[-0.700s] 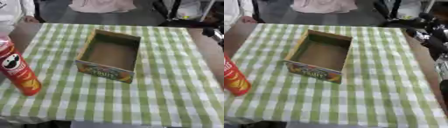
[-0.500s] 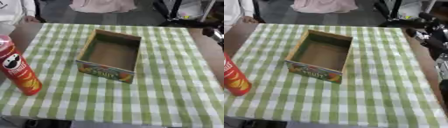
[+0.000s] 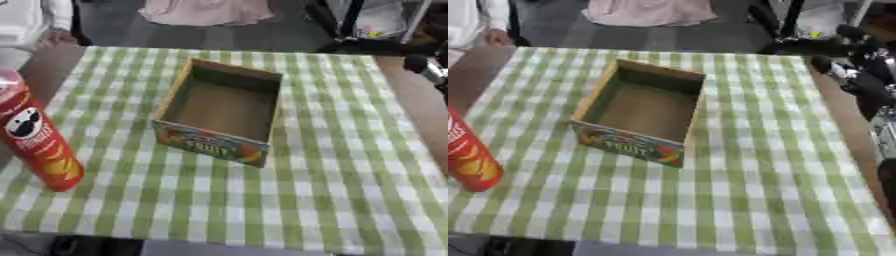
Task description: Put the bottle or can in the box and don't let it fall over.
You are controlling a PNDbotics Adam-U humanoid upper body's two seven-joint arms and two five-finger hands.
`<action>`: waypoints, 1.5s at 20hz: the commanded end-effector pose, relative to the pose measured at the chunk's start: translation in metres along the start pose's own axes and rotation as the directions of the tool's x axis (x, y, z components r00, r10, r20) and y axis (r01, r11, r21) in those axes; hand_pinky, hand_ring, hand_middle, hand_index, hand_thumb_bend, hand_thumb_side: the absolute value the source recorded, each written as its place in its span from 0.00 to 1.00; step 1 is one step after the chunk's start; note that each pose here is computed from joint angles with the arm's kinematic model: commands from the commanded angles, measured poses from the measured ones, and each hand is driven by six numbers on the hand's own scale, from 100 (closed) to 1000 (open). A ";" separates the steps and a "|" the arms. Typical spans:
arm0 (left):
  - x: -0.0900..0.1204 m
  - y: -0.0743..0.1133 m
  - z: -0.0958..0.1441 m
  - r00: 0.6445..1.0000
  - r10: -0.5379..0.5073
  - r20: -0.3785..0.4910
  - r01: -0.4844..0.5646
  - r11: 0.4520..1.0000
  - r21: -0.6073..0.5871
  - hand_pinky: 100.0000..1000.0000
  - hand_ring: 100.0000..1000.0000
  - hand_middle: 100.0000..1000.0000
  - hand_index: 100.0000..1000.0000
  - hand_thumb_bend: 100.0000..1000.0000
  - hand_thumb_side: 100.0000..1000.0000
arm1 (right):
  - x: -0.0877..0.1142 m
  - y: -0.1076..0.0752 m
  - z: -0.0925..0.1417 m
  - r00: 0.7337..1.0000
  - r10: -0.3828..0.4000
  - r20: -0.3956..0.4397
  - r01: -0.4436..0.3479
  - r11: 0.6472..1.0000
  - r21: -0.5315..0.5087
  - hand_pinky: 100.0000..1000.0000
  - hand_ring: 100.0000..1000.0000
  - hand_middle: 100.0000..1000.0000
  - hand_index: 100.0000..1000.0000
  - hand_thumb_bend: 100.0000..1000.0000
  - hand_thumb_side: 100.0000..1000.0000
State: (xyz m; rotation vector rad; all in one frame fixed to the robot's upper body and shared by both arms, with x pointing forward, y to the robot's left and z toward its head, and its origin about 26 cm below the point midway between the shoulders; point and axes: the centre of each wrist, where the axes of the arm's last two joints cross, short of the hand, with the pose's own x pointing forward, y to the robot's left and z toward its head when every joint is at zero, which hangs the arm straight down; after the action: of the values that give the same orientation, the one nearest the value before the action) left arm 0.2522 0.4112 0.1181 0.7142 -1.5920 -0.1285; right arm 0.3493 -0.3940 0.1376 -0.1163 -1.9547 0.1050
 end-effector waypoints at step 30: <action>-0.014 -0.005 -0.015 0.999 0.038 -0.002 -0.038 0.994 -0.107 0.84 0.89 0.82 0.86 1.00 0.41 | 0.010 -0.005 -0.004 1.000 0.013 0.017 -0.012 1.000 -0.007 0.63 0.82 0.92 0.84 0.73 0.18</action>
State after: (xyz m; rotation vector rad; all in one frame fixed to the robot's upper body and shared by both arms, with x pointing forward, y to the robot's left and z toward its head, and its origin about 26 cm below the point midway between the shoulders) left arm 0.2653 0.4175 0.0966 0.5804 -1.5643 -0.1615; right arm 0.3491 -0.3939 0.1369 -0.1192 -1.9468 0.0971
